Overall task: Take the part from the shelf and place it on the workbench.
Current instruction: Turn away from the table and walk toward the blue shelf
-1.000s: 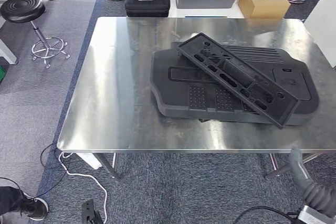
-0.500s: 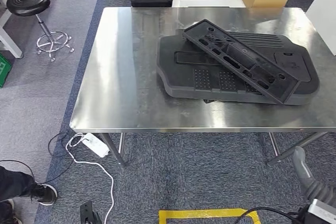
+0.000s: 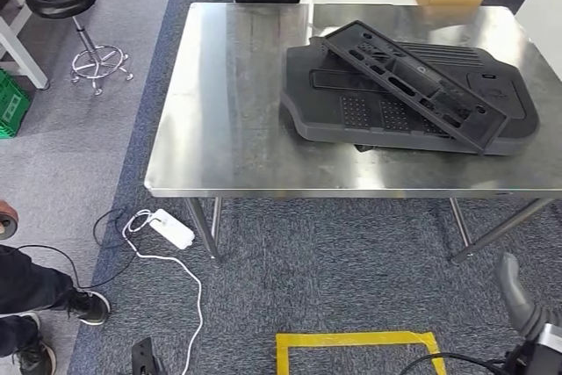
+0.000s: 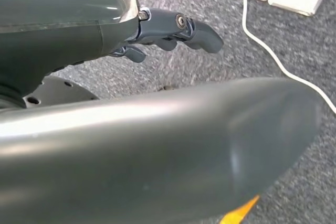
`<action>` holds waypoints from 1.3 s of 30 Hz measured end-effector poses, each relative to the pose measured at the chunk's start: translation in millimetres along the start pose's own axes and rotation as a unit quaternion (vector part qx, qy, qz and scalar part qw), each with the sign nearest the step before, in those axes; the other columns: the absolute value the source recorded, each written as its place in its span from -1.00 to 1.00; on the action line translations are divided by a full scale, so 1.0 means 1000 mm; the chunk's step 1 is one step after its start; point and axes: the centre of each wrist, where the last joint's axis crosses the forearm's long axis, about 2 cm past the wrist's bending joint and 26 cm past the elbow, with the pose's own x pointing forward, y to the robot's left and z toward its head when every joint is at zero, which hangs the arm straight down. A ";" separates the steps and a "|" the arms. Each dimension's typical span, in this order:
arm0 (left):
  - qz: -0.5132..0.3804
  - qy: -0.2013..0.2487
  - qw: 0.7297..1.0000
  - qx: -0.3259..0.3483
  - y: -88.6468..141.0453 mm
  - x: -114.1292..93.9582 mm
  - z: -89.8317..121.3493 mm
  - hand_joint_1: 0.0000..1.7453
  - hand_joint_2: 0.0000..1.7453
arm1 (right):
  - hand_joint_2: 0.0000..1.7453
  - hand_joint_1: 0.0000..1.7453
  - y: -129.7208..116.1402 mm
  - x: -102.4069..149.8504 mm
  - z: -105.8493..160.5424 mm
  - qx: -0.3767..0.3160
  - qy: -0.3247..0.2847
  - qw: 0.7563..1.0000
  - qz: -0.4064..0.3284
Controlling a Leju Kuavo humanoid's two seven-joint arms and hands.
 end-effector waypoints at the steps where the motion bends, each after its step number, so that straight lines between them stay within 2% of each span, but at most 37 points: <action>1: 0.000 0.000 1.000 0.000 0.000 0.000 0.000 -1.00 -1.00 | -1.00 -1.00 -0.001 -0.004 0.000 0.000 0.007 1.000 -0.002; 8: 0.000 0.005 1.000 0.001 0.000 0.000 0.000 -1.00 -1.00 | -1.00 -1.00 -0.003 -0.031 0.005 0.017 0.070 0.997 -0.022; 12: 0.000 0.005 1.000 0.002 0.001 0.000 0.000 -1.00 -1.00 | -1.00 -1.00 -0.002 -0.039 0.011 0.026 0.080 0.996 -0.010; 25: 0.001 0.003 1.000 -0.001 -0.001 0.003 -0.001 -1.00 -1.00 | -1.00 -1.00 -0.004 -0.051 0.018 0.041 0.100 0.994 0.001; 39: 0.000 0.005 1.000 0.000 0.000 0.002 -0.001 -1.00 -1.00 | -1.00 -1.00 -0.004 -0.052 0.019 0.046 0.104 0.994 0.000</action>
